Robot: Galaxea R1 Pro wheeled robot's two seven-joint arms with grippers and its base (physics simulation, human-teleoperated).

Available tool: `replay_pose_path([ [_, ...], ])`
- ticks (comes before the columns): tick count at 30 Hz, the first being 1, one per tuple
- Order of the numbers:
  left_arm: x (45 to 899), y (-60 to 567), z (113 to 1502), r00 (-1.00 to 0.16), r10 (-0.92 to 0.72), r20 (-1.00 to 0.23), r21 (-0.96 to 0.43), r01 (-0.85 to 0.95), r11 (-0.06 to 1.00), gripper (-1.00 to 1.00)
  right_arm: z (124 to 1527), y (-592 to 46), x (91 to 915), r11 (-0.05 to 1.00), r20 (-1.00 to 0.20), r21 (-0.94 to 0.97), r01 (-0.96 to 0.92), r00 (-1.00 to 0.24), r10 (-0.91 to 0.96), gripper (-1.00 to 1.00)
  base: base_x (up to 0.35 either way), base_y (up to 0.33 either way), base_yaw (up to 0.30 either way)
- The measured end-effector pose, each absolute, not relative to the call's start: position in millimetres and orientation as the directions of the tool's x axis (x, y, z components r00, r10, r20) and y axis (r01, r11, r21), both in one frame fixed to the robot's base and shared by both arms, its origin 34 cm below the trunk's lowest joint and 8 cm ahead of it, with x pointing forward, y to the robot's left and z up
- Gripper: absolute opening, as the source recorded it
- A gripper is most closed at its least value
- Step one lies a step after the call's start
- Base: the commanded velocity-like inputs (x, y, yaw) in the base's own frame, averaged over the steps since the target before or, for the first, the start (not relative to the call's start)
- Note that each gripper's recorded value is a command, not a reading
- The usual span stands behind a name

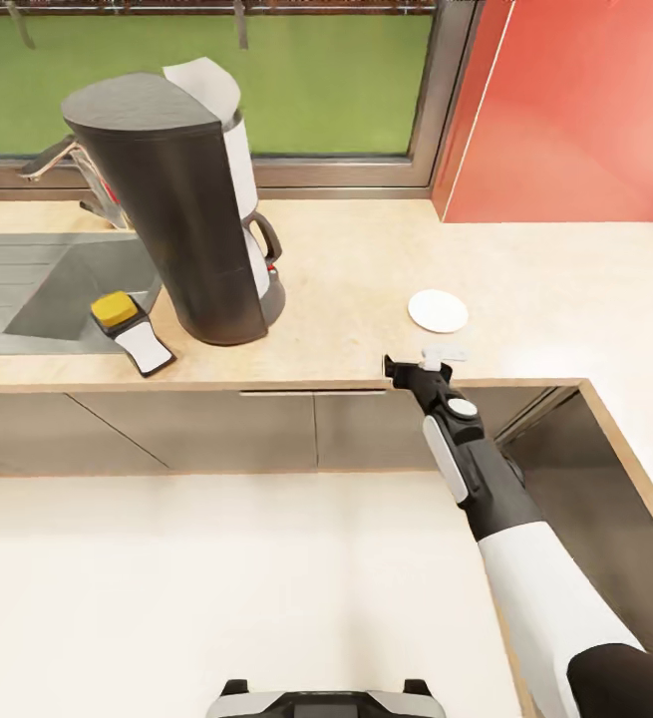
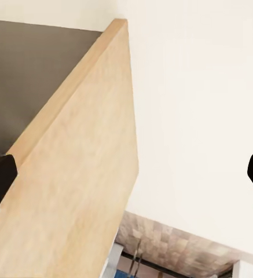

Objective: Set up a coffee station on the kitchen countertop: keep the coffee maker on the countertop, move the bottle of coffee from the kitchen shelf to the counter next to the coffee maker, place a paper coffee filter on top of the coffee maker, put the saucer next to the coffee maker with the coffee cup on the saucer, and place the electric kettle next to the coffee maker.

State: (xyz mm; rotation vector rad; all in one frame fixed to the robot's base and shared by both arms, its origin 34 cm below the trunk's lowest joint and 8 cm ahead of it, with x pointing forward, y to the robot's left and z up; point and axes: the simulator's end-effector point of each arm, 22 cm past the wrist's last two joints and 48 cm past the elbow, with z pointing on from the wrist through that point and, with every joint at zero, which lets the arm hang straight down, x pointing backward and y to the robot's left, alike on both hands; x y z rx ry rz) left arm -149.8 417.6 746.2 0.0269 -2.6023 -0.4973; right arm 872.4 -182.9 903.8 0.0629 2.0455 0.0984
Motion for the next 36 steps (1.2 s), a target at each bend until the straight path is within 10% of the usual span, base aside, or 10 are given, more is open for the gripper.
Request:
replay_pose_path([
  [15, -143.1, 419.1, 741.3, -0.893, -0.108, 0.436, 0.357, 0.061, 0.932, 1.00, 927.5, -181.9, 851.9, 0.993, -0.908, 0.118, -0.002, -0.406, 0.108, 1.00, 0.000, 0.001, -0.249],
  [36, 60.0, 411.7, 668.2, -0.992, -0.021, -0.125, 0.327, -0.061, 0.943, 1.00, 933.8, -161.2, 846.6, 0.992, -0.909, 0.117, -0.043, -0.407, 0.089, 1.00, 0.000, 0.000, -0.260],
])
